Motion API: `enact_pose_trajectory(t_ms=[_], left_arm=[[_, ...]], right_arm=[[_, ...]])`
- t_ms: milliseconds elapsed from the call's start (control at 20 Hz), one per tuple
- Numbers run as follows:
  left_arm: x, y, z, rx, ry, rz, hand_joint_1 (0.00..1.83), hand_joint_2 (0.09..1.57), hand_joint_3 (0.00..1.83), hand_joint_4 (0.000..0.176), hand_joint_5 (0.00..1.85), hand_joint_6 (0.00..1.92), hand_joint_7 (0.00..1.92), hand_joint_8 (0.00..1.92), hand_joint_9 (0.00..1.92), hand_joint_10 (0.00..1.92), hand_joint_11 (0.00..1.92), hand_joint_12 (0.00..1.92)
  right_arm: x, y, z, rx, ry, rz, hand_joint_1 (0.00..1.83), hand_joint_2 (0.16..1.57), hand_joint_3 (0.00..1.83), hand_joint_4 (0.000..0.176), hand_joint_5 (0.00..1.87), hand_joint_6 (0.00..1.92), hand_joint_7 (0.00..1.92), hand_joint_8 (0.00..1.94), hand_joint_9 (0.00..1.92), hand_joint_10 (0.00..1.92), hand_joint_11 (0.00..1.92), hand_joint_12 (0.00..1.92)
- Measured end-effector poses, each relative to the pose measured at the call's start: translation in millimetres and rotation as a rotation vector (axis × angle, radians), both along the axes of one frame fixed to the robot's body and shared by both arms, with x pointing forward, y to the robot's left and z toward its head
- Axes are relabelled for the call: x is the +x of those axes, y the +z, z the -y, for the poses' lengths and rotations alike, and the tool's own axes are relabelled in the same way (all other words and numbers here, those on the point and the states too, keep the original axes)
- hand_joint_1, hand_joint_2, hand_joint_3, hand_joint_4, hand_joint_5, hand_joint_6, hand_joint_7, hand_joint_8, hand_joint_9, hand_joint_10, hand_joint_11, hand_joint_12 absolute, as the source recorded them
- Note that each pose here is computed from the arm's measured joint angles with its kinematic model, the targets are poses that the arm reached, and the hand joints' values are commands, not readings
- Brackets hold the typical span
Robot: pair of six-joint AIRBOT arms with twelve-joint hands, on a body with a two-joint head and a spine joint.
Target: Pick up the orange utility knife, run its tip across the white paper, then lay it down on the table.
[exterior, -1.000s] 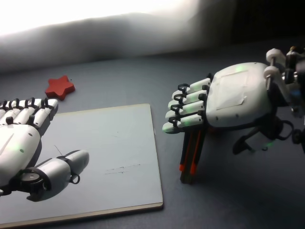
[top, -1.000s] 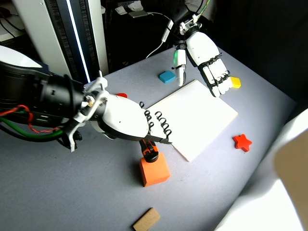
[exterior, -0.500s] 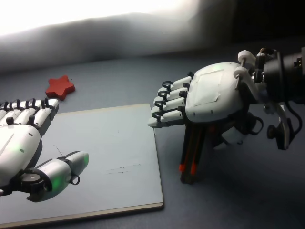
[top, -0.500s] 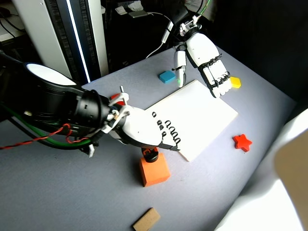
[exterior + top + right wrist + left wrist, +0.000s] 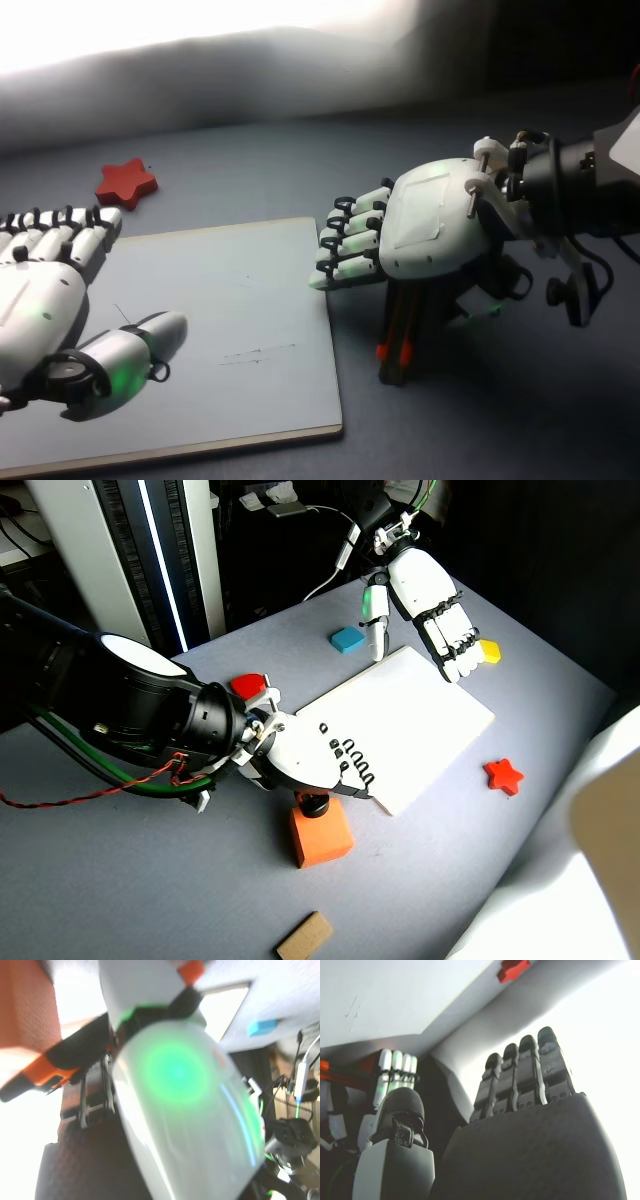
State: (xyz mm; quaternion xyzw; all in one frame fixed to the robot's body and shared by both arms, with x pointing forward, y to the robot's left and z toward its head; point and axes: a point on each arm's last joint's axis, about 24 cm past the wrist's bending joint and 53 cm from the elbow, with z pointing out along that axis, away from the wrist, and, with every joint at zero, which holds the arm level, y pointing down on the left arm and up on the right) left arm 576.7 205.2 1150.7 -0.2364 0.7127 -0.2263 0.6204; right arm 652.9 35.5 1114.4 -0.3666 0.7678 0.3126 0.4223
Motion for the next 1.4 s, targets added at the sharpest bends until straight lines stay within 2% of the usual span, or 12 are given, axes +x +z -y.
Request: enact_pose_trajectory(t_ms=[150,700,950,1000,1050,1100,1150,1200,1250,1300,1350,1400], left_arm=[[0,0,1.2,0.0,-0.003,0.001,0.14,1.29,0.0,0.0,0.0,0.0,0.01,0.0,0.0,0.0,0.01,0.0],[2,1,1.4,-0.005,0.004,0.007,0.12,1.3,0.0,0.0,0.0,0.0,0.01,0.0,0.0,0.0,0.0,0.0],[3,1,0.5,-0.004,0.006,0.009,0.11,1.29,0.0,0.0,0.0,0.0,0.04,0.01,0.01,0.0,0.03,0.02],[3,1,0.5,-0.004,0.006,0.01,0.11,1.29,0.0,0.0,0.0,0.0,0.05,0.01,0.01,0.0,0.03,0.02],[3,1,0.5,-0.004,0.006,0.009,0.13,1.29,0.0,0.0,0.0,0.0,0.04,0.01,0.02,0.0,0.01,0.15],[3,1,0.4,-0.004,0.007,0.009,0.15,1.29,0.0,0.0,0.01,0.0,0.04,0.01,0.04,0.0,0.0,0.23],[3,1,0.4,-0.004,0.007,0.01,0.15,1.29,0.0,0.0,0.01,0.0,0.04,0.0,0.04,0.0,0.0,0.28],[3,1,0.5,-0.004,0.006,0.01,0.15,1.29,0.0,0.0,0.02,0.0,0.05,0.0,0.05,0.01,0.0,0.32],[3,1,0.5,-0.004,0.006,0.01,0.16,1.29,0.0,0.0,0.02,0.0,0.06,0.01,0.07,0.01,0.0,0.34],[3,2,1.0,-0.003,0.004,0.012,0.16,1.29,0.0,0.0,0.02,0.0,0.08,0.01,0.08,0.01,0.0,0.35],[3,1,0.0,-0.004,0.008,0.009,0.16,1.29,0.0,0.0,0.03,0.01,0.1,0.01,0.09,0.01,0.0,0.38],[2,0,-1.3,-0.006,0.014,0.006,0.16,1.29,0.0,0.0,0.03,0.0,0.11,0.01,0.1,0.01,0.0,0.34]], right_arm=[[5,-3,2,-0.014,-0.006,0.028,1.12,1.04,0.0,0.0,0.0,0.0,0.0,0.0,0.0,0.0,0.0,0.0],[1,-15,-9,-0.02,0.003,0.03,1.18,1.04,0.0,0.0,0.0,0.0,0.0,0.0,0.0,0.0,0.0,0.0],[2,-14,-9,-0.016,-0.003,0.034,1.14,1.11,0.03,0.0,0.02,0.01,0.0,0.0,0.0,0.0,0.0,0.0],[2,-14,-9,-0.016,-0.003,0.035,1.1,1.16,0.0,0.0,0.11,0.01,0.06,0.01,0.06,0.01,0.0,0.18],[2,-14,-8,-0.016,-0.003,0.035,1.1,1.19,0.0,0.0,0.33,0.27,0.37,0.18,0.28,0.34,0.0,0.96],[2,-13,-8,-0.016,-0.003,0.037,1.17,1.24,0.01,0.0,0.75,1.09,0.54,1.22,0.43,1.07,0.15,1.55],[4,-12,-8,-0.014,-0.007,0.046,1.15,1.26,0.01,0.0,0.77,1.37,0.61,1.45,0.48,1.47,0.25,1.78],[3,-8,-12,-0.003,-0.005,0.046,1.27,1.07,0.45,0.0,0.66,1.67,0.7,1.58,0.59,1.57,0.45,1.86],[3,-3,-16,0.009,-0.007,0.05,1.14,0.97,0.83,0.0,0.54,1.87,0.76,1.78,0.86,1.85,0.78,1.91],[4,-1,-18,0.013,-0.006,0.054,1.41,0.94,0.74,0.0,0.85,1.91,1.13,1.91,1.22,1.91,1.17,1.92],[5,0,-17,0.019,-0.013,0.049,1.5,0.88,0.81,0.0,1.07,1.92,1.38,1.93,1.46,1.92,1.42,1.92],[5,0,-18,0.022,-0.016,0.049,1.51,0.78,1.05,0.0,1.39,1.92,1.63,1.94,1.69,1.92,1.71,1.92]])
